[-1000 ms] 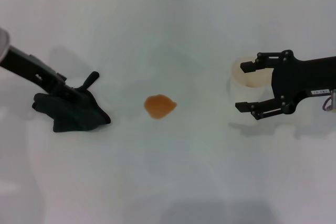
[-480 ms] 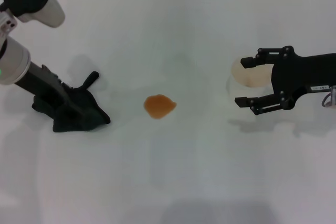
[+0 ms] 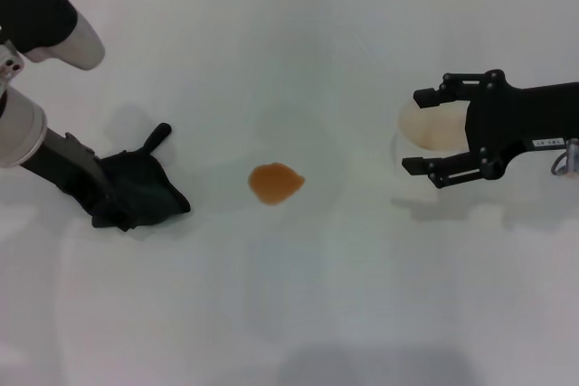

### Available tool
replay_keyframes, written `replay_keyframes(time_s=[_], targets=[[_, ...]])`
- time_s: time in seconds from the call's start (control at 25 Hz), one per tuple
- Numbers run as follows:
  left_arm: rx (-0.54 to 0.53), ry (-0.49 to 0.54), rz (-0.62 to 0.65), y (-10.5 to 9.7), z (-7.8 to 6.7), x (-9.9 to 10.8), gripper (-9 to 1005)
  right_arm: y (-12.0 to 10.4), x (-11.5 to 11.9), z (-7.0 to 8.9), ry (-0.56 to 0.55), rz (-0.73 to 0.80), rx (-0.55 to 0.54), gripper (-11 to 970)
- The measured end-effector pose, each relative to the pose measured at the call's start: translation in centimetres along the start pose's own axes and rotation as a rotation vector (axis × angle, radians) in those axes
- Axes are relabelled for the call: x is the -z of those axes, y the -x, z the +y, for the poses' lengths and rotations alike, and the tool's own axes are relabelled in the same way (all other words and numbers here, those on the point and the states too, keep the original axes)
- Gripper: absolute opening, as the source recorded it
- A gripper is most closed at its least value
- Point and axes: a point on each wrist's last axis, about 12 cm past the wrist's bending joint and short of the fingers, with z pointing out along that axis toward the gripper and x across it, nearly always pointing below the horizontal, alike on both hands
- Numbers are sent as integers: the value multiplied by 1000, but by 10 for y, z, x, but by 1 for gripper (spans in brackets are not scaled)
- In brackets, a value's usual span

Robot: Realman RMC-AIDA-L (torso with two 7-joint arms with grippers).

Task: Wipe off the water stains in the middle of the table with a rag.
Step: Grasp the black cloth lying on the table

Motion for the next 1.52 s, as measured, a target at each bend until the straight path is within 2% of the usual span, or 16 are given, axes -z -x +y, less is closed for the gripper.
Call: replay_keyframes(time_s=[0.32,0.96,1.32,1.52], targets=[[-2,37,-16,4,4,1,875,0,0,-1,-8,1,0,850],[3,29,8,1,4,-11,875,-1,0,-3,-23,2,-1,850],[27,27,12,-1,4,-16,860,-2,1,-3,-26,5,-5,850],[74,35,-26,5,9,-10,851,-3,2,-2,-26,5,-8,850]])
